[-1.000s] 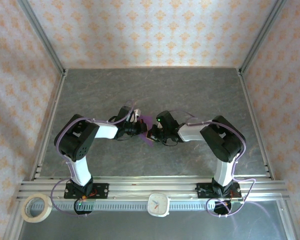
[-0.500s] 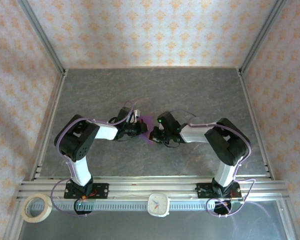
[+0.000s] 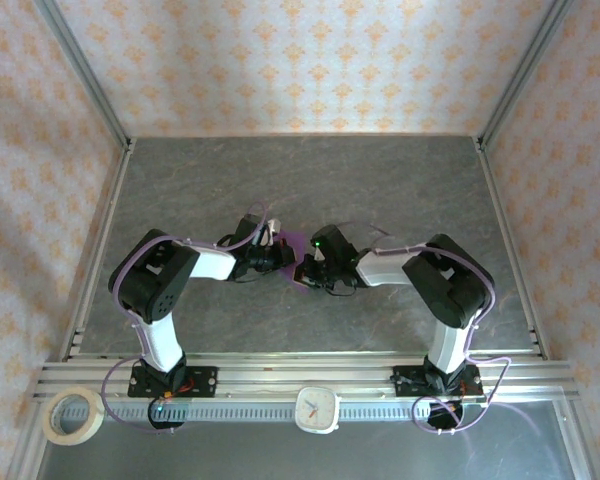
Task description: Fold a paper plane with a square sheet of paper (pick it up from the middle)
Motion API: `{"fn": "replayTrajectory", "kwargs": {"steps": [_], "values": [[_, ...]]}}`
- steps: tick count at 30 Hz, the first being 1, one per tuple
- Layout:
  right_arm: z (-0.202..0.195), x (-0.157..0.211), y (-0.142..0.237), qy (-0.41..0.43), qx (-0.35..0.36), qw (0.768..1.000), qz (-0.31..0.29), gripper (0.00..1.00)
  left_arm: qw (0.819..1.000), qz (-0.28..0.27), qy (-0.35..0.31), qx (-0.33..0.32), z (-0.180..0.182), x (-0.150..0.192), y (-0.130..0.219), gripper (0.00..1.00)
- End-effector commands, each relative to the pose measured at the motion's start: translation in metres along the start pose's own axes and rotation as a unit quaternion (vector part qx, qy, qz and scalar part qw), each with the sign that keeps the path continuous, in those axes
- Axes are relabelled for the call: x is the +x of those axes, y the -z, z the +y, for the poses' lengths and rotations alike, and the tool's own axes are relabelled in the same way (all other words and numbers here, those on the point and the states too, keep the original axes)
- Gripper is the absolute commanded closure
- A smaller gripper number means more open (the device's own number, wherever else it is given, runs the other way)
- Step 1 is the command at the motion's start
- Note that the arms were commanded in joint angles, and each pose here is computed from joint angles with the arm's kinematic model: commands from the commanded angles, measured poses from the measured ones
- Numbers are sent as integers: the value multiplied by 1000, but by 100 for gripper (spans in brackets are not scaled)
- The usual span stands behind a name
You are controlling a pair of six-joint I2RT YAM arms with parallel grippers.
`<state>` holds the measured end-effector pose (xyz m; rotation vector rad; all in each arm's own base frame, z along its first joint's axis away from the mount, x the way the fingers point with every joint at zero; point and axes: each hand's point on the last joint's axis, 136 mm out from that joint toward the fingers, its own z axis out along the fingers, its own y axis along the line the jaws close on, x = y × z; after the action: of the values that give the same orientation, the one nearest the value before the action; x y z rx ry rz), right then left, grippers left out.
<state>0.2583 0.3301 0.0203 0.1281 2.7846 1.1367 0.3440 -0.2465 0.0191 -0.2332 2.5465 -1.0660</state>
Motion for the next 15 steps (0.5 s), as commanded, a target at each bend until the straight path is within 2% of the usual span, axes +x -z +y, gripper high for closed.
{"fn": "replayTrajectory", "kwargs": {"steps": [1, 9, 15], "values": [[-34, 35, 4, -10, 44, 998, 35, 100, 995, 21, 32, -87, 51, 25, -3, 100], [-46, 68, 29, -8, 34, 998, 52, 100, 994, 13, 51, -93, 57, 27, -2, 100], [-15, 36, 56, -4, 5, 1000, -25, 100, 993, -10, 71, -90, 57, 28, 6, 100]]}}
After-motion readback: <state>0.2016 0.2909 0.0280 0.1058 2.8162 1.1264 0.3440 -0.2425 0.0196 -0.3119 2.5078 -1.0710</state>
